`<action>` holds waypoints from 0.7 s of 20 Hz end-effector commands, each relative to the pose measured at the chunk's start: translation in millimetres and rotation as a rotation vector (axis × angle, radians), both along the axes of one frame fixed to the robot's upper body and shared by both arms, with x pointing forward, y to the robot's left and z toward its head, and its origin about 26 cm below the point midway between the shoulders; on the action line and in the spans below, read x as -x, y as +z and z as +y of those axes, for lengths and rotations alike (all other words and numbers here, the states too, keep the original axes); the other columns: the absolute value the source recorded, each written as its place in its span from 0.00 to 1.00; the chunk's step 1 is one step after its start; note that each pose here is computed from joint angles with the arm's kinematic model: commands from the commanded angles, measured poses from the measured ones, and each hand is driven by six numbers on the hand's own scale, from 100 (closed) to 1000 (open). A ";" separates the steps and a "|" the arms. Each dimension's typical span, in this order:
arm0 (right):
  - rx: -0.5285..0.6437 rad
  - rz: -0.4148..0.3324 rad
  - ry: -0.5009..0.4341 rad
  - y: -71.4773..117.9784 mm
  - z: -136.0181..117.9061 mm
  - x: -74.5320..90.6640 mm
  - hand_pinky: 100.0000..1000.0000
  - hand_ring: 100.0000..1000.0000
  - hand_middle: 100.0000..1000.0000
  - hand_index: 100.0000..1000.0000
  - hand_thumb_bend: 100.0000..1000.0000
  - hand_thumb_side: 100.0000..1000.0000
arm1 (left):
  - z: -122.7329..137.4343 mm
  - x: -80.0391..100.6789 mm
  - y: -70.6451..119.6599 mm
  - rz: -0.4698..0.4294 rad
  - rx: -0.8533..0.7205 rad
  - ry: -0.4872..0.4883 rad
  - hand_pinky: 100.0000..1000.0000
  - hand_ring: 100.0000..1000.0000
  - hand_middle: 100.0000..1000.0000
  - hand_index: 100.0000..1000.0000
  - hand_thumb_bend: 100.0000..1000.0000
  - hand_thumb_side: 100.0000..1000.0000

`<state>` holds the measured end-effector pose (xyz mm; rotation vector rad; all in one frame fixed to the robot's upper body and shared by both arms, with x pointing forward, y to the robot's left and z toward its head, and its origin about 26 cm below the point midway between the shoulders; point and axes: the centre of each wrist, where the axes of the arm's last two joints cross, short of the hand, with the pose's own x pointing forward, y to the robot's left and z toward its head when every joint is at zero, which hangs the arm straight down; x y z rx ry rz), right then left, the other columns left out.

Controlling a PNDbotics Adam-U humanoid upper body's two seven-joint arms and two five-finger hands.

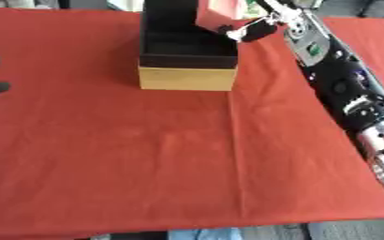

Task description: Pick up objects on the table and place them in the box.

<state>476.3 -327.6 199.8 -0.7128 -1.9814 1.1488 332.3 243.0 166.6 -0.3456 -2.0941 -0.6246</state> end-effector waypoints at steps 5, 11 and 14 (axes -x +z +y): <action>0.036 -0.017 0.009 3.9 2.3 -1.3 0.84 0.80 0.69 0.86 0.30 0.00 | -1.7 0.0 9.0 -0.028 -0.001 -0.014 0.87 0.99 0.92 0.93 0.00 0.24; 0.057 -0.016 0.021 2.9 2.4 -0.8 0.86 0.86 0.85 0.96 0.40 0.13 | -1.3 0.3 8.6 -0.026 -0.002 -0.013 0.87 0.99 0.92 0.93 0.00 0.25; 0.100 0.000 0.029 4.3 2.1 0.0 0.88 0.88 0.88 0.97 0.43 0.18 | -0.9 0.5 7.9 -0.023 -0.002 -0.010 0.87 0.99 0.92 0.93 0.00 0.25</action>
